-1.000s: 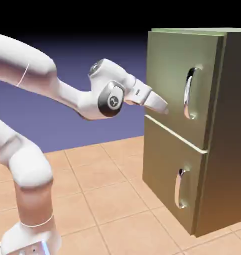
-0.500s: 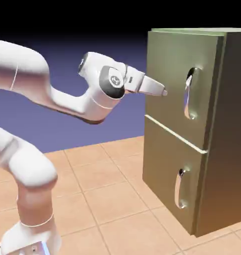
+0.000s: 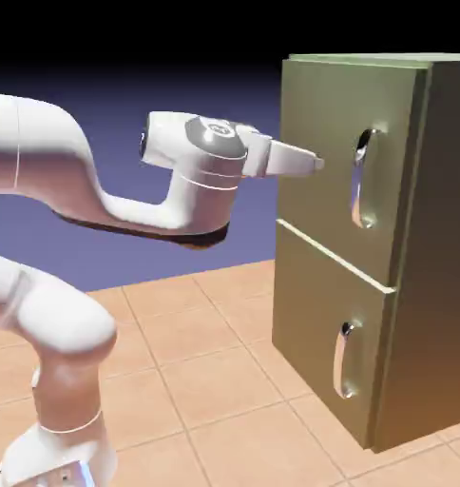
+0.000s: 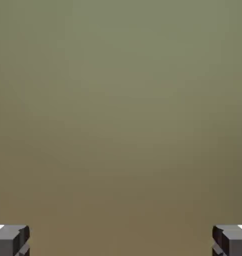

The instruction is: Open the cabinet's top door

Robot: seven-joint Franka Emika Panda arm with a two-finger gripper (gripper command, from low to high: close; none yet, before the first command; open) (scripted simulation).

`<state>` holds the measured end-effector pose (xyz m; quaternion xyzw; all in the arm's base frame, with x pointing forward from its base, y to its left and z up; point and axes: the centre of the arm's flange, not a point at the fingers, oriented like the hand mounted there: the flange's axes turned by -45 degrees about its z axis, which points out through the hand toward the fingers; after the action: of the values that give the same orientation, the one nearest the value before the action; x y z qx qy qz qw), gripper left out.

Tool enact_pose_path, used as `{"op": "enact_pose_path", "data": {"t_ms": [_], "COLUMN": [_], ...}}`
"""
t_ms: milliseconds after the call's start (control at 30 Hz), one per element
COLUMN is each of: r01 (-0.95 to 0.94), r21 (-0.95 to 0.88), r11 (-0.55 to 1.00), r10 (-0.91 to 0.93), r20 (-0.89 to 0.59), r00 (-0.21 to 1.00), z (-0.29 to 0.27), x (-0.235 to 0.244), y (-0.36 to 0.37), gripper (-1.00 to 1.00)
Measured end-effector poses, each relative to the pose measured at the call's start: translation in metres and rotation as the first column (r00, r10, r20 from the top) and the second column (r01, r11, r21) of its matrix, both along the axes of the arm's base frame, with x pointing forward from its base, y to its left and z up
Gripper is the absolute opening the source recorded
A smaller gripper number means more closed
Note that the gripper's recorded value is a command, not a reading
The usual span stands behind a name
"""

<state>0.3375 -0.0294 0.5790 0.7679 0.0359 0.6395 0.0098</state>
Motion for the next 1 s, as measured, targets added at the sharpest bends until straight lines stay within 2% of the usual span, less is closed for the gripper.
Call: {"op": "enact_pose_path", "data": {"t_ms": [733,867,900,1000], "r01": [-0.02,-0.02,-0.02,-0.003], "r21": [0.068,0.069,0.067,0.067], "r11": [0.998,0.997,0.998,0.998], "r10": [0.008,0.008,0.008,-0.009], "r20": [0.18,0.179,0.18,0.18], "r00": [0.984,0.984,0.984,0.984], "z": [-0.038,-0.037,-0.038,-0.037], "x": [0.005,0.047,0.055,0.049], "y": [-0.096,-0.094,-0.093,-0.091], "gripper": [0.0,0.0,-1.0,-1.0]}}
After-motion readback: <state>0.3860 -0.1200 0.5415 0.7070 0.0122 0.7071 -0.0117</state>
